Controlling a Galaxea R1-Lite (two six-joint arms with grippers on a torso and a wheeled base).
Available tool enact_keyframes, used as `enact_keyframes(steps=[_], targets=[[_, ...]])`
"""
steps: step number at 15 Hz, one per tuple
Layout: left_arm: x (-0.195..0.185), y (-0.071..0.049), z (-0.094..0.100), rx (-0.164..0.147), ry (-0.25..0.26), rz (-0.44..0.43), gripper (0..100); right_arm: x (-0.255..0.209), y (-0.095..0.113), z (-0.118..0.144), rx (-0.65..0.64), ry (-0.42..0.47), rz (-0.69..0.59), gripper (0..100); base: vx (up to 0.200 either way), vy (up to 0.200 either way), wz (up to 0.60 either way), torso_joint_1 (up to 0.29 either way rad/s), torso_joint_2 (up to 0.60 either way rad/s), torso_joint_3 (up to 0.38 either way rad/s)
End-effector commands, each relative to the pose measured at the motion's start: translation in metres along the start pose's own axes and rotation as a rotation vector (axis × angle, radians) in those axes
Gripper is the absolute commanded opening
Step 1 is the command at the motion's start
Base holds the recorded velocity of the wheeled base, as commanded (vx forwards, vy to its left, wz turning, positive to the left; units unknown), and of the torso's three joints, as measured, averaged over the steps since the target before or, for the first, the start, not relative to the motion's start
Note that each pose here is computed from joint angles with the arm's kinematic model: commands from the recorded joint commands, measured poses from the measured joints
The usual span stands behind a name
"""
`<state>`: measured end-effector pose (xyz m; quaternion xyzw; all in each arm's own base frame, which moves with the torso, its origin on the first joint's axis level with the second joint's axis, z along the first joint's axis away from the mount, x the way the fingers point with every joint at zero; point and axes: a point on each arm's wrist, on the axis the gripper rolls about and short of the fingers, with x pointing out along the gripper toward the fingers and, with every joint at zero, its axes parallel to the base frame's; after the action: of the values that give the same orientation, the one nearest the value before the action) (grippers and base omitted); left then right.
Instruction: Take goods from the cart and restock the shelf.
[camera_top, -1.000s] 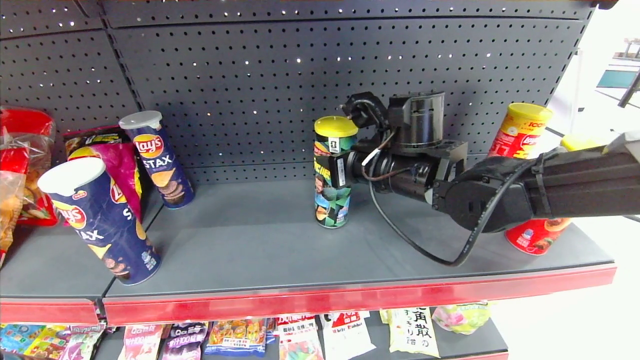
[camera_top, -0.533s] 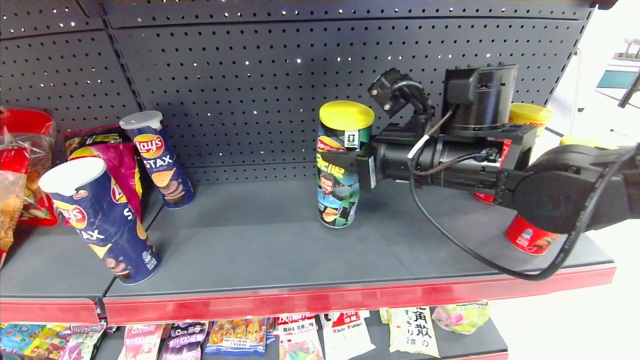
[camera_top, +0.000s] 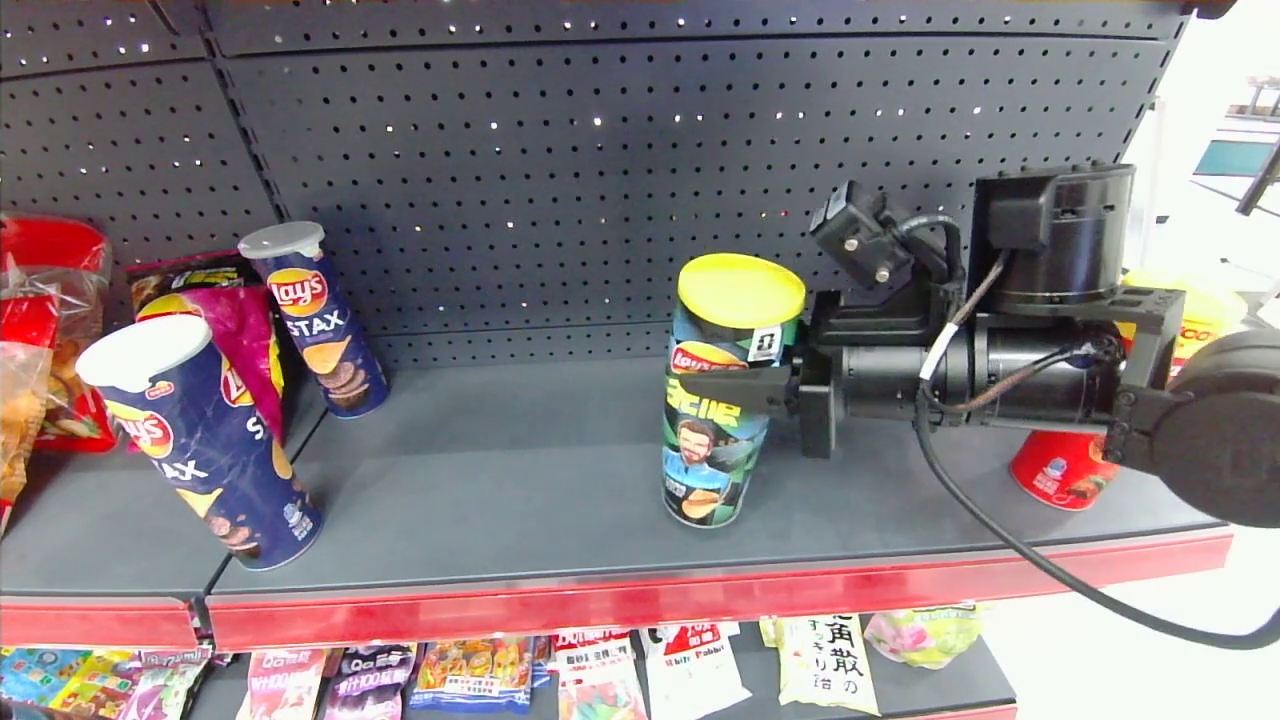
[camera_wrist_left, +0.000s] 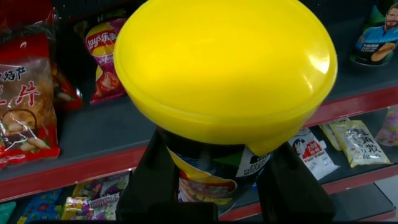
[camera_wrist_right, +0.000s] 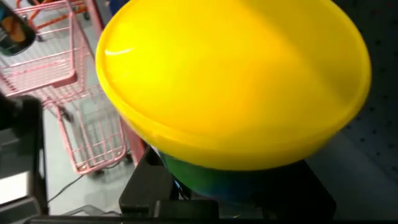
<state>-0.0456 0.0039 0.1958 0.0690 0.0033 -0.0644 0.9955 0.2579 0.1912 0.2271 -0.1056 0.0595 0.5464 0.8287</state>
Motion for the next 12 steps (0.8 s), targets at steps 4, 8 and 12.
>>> enact_keyframes(steps=[4,8,12], targets=[[0.002,0.0,0.001,0.0,0.01,-0.002,0,-0.001,0.006,-0.01,0.018,0.021,0.048,0,0.0,0.0,0.0,0.0,0.0,0.0],[0.003,0.0,0.001,0.0,0.012,-0.002,0,0.006,0.001,-0.017,0.029,0.04,0.055,0,0.0,0.0,0.0,0.0,0.0,0.0],[0.002,0.0,0.001,0.0,0.011,-0.001,0,0.008,-0.006,-0.014,0.027,0.009,0.109,0,0.0,0.0,0.0,0.0,0.0,0.0]])
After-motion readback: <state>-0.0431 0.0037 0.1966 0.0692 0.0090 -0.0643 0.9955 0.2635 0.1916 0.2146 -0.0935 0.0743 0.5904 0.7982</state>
